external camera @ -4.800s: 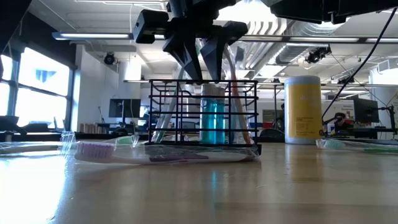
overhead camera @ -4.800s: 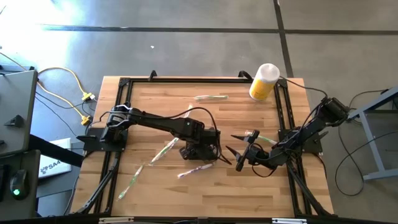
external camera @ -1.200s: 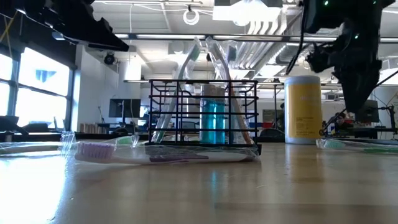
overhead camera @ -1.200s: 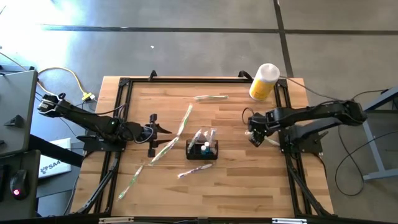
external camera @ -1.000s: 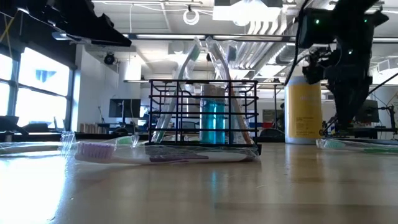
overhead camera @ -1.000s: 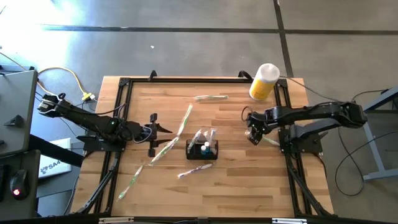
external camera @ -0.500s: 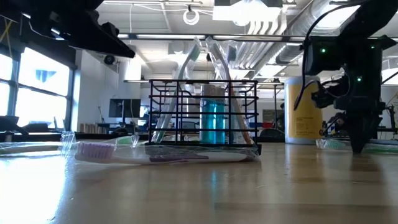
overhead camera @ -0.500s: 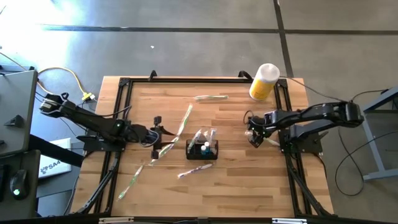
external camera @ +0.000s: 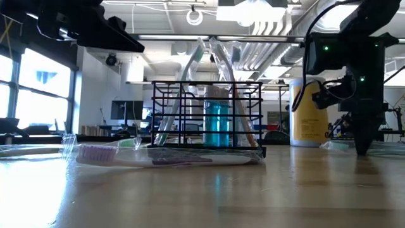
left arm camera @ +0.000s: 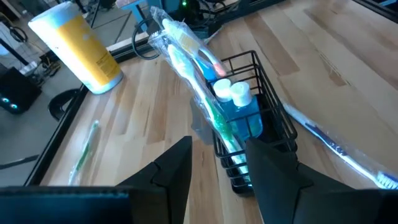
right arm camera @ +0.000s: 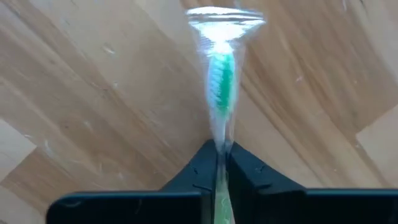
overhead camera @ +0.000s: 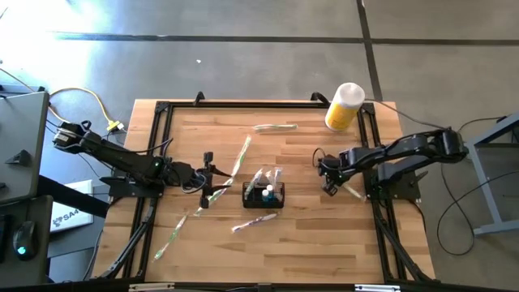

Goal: Pick & Place toothbrushing station
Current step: Put the green toothbrush into the black wire organizer

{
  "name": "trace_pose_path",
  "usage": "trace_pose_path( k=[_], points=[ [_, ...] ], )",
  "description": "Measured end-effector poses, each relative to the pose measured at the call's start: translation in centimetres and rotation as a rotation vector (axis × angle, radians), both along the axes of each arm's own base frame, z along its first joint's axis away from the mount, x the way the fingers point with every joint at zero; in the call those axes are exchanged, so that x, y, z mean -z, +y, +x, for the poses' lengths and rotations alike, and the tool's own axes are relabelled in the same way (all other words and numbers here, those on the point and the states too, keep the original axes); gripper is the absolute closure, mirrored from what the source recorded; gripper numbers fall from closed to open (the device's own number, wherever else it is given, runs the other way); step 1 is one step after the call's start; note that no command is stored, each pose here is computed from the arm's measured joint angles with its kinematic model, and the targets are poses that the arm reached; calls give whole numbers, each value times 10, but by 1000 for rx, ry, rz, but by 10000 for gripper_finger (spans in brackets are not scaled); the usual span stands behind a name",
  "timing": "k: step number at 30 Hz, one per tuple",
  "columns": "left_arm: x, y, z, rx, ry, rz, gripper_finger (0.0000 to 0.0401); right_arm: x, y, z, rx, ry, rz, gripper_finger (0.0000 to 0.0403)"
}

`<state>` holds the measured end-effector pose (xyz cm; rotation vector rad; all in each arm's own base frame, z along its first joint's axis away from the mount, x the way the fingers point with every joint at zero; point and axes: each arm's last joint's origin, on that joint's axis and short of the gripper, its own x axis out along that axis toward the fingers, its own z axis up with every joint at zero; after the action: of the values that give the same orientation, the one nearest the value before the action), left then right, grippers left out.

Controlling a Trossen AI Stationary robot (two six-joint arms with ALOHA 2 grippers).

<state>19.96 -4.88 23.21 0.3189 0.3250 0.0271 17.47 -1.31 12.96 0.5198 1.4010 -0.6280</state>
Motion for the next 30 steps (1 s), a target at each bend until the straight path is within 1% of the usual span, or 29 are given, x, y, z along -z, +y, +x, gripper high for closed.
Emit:
trace_pose_path(
  k=[4,7,10,15,18,21,23,26,30],
  points=[
    [0,0,0,-1,0,-5,256,-5,8,5,-15,-11,-28,395],
    [0,0,0,1,-4,0,256,-19,15,16,-35,-50,-51,397],
    [-1,0,0,6,-5,13,256,-39,25,26,-58,-75,-67,397],
    [-1,0,0,6,-5,13,256,-85,49,46,-109,-196,-121,397],
    [-1,0,0,6,-5,13,256,-115,71,56,-162,-325,-184,398],
    [-1,0,0,6,-5,10,256,-137,93,60,-214,-459,-249,398],
    [-1,0,0,4,-5,1,256,-146,108,62,-254,-562,-290,398],
    [-1,0,0,-10,-9,-43,256,-156,128,64,-337,-706,-363,399],
    [0,0,0,-19,-10,-69,256,-164,151,69,-411,-877,-503,399]
  ],
)
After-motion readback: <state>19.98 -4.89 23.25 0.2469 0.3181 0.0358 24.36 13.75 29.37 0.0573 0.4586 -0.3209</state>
